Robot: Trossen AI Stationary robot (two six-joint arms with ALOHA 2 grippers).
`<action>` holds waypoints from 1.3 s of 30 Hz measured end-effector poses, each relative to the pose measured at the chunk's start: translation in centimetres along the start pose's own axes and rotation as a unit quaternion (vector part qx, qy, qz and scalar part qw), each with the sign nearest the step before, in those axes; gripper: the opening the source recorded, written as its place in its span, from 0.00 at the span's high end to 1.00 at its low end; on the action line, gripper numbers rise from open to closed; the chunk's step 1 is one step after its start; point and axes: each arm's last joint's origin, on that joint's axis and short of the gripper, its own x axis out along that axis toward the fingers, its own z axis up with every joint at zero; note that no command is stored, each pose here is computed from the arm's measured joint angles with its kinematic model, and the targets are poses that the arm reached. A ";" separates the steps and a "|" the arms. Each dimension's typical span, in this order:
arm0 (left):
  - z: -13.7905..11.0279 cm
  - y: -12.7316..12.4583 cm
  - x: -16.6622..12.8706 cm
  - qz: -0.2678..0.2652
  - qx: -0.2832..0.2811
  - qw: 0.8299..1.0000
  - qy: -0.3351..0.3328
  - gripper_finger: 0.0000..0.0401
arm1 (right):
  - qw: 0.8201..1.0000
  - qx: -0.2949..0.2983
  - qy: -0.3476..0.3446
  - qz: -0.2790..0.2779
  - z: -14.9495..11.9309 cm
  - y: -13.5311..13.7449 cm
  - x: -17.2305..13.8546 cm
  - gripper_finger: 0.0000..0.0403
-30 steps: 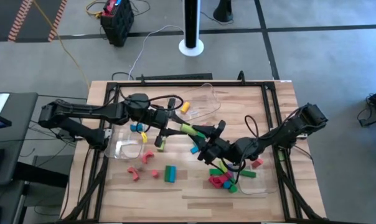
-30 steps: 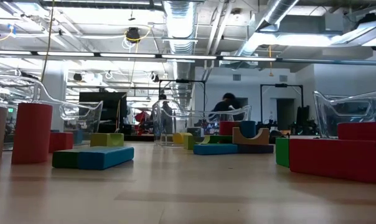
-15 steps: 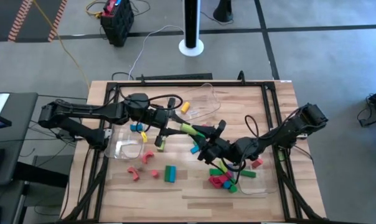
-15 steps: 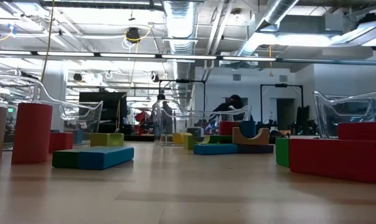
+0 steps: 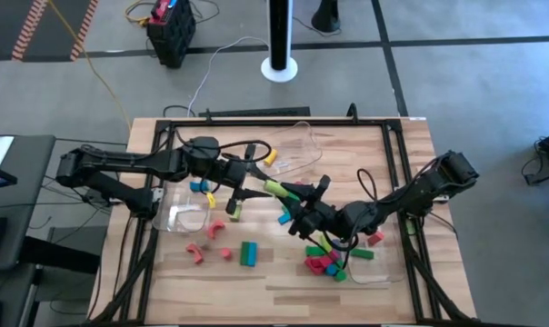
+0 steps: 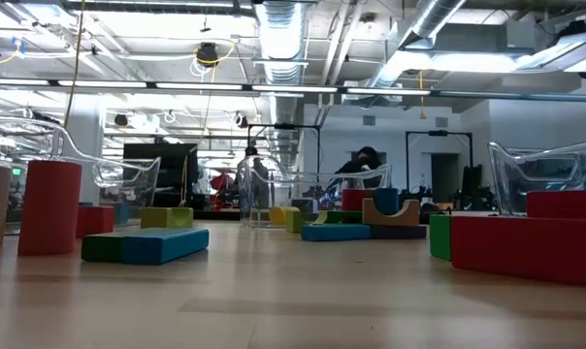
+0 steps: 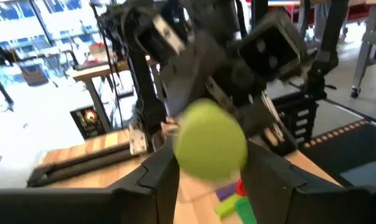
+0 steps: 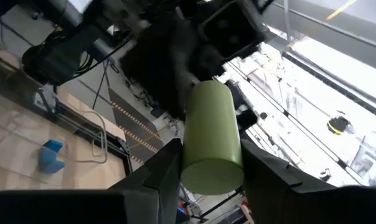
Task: Sort blocks by size
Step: Put the light green cylindrical block into the top transparent bin
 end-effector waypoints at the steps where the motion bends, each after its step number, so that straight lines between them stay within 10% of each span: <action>1: 0.0 0.0 0.0 0.003 0.000 1.000 0.002 0.59 | 1.000 0.004 0.003 -0.003 0.0 -0.1 0.0 0.57; 23: -0.3 -0.4 -3.8 0.099 0.037 0.985 0.135 0.50 | 0.988 0.004 0.152 -0.024 -3.3 0.5 1.9 0.58; 39: -2.3 -2.8 -5.8 0.046 -0.015 0.957 0.287 0.50 | 0.964 0.086 0.249 0.017 -10.8 -1.9 7.9 0.58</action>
